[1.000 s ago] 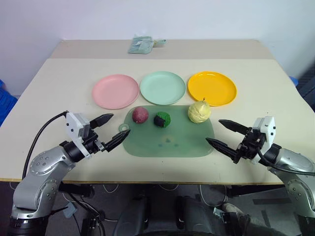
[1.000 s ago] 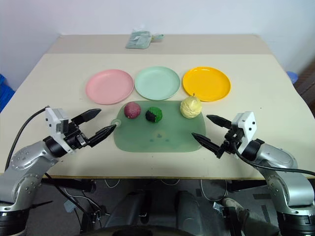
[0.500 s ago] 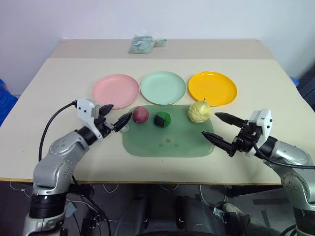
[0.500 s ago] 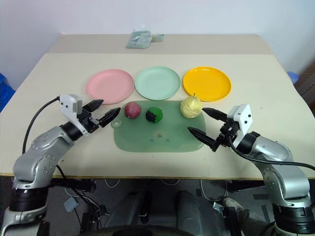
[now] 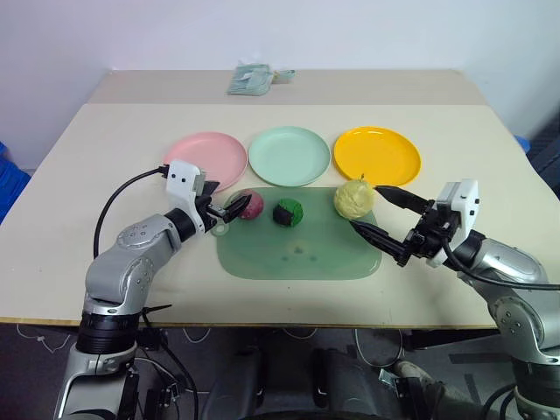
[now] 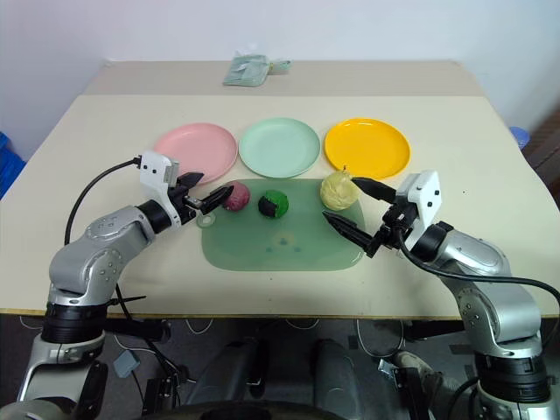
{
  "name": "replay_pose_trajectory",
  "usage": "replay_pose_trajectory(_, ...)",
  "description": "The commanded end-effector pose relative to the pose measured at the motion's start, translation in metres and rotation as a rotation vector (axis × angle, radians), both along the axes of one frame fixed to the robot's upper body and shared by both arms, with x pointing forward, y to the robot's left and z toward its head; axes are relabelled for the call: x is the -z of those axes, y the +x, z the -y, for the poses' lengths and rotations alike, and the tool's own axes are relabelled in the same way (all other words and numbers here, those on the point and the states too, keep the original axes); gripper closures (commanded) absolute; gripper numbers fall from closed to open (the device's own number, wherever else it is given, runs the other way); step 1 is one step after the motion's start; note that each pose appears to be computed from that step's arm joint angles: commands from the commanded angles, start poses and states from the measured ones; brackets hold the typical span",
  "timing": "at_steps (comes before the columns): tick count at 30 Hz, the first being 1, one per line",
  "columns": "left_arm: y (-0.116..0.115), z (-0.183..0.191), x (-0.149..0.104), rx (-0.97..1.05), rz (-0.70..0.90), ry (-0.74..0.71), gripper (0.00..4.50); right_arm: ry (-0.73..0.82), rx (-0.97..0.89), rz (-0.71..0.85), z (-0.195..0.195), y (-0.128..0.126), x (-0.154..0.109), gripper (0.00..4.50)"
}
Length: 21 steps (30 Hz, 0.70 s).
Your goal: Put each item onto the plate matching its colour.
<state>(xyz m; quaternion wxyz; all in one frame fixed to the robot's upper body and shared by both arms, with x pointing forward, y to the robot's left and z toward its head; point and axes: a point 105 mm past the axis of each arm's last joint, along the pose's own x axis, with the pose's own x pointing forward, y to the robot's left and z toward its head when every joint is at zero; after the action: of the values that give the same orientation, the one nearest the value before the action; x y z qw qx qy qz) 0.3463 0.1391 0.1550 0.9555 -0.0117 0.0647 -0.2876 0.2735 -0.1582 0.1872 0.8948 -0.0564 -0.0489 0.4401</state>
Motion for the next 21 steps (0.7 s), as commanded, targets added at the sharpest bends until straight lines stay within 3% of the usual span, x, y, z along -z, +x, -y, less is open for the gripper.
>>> replay_pose_trajectory(1,0.003,0.002,-0.008,0.001,0.022,0.015,0.00,-0.011,-0.076,0.042,-0.007,-0.006,-0.013,0.03)
replay_pose_trajectory(21,0.008,0.022,0.018,0.032,-0.091,0.067,0.00,-0.020,-0.161,0.052,-0.019,-0.003,-0.016,0.03)
